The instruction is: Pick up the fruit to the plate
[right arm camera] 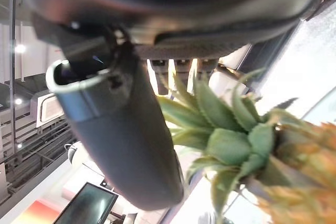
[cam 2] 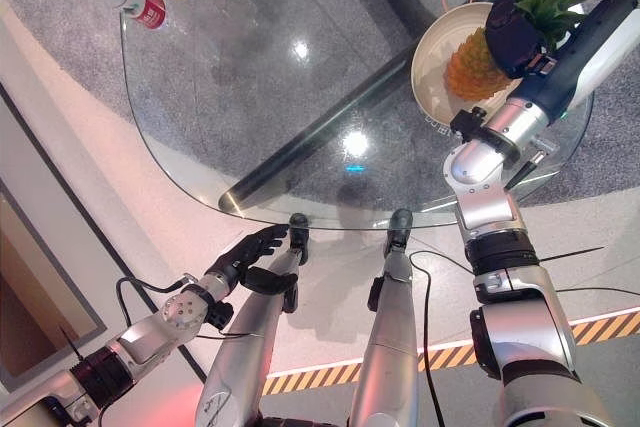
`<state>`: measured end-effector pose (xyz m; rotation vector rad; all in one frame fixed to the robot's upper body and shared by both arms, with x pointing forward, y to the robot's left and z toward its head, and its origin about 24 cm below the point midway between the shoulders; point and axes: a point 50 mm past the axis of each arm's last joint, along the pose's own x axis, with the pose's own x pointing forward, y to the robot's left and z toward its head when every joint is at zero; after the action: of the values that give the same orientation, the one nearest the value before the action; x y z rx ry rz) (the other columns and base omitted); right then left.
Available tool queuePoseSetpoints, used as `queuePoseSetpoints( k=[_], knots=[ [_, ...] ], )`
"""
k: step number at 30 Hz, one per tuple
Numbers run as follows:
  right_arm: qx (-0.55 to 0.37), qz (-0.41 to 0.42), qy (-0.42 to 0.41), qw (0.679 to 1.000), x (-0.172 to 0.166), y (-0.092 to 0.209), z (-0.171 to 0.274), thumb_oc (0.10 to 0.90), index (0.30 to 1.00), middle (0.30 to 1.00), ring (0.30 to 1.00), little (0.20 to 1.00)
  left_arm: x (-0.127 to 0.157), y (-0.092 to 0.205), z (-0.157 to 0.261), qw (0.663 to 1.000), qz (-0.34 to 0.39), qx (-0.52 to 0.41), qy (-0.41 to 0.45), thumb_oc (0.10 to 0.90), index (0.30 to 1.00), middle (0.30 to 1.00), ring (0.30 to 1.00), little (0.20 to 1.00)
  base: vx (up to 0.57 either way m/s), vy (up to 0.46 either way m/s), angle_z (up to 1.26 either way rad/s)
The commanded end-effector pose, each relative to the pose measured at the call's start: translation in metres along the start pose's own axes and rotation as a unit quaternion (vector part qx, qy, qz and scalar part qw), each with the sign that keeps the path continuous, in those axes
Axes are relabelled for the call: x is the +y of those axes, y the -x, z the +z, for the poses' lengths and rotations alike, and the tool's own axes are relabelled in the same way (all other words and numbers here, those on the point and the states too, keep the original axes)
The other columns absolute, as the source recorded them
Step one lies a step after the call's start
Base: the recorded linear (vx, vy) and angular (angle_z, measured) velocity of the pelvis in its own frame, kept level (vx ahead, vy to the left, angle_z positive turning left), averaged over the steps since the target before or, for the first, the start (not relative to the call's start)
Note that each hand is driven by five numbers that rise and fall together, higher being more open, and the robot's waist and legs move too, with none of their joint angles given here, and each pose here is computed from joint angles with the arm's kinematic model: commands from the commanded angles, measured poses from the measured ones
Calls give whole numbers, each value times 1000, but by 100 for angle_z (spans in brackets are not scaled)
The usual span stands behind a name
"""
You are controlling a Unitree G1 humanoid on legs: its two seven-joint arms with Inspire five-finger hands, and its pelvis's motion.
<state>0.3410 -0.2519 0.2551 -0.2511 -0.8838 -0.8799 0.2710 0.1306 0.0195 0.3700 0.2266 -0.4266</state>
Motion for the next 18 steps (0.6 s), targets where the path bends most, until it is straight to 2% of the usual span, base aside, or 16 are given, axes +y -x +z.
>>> queuePoseSetpoints(
  k=[1,9,18],
  knots=[
    [-168,-16,-37,985,-18,-39,61,800,900,900,900,900,-16,20,-6,999,-30,-11,32,800,900,900,900,900,0,0,0],
    [-207,27,-16,978,-15,-31,71,800,900,900,900,900,-9,21,-9,999,-21,-10,30,800,900,900,900,900,2,-3,1],
    [-218,142,2,966,-3,-14,73,800,900,900,900,900,-2,24,-12,999,-14,-10,29,800,900,900,900,900,0,0,0]
  ],
)
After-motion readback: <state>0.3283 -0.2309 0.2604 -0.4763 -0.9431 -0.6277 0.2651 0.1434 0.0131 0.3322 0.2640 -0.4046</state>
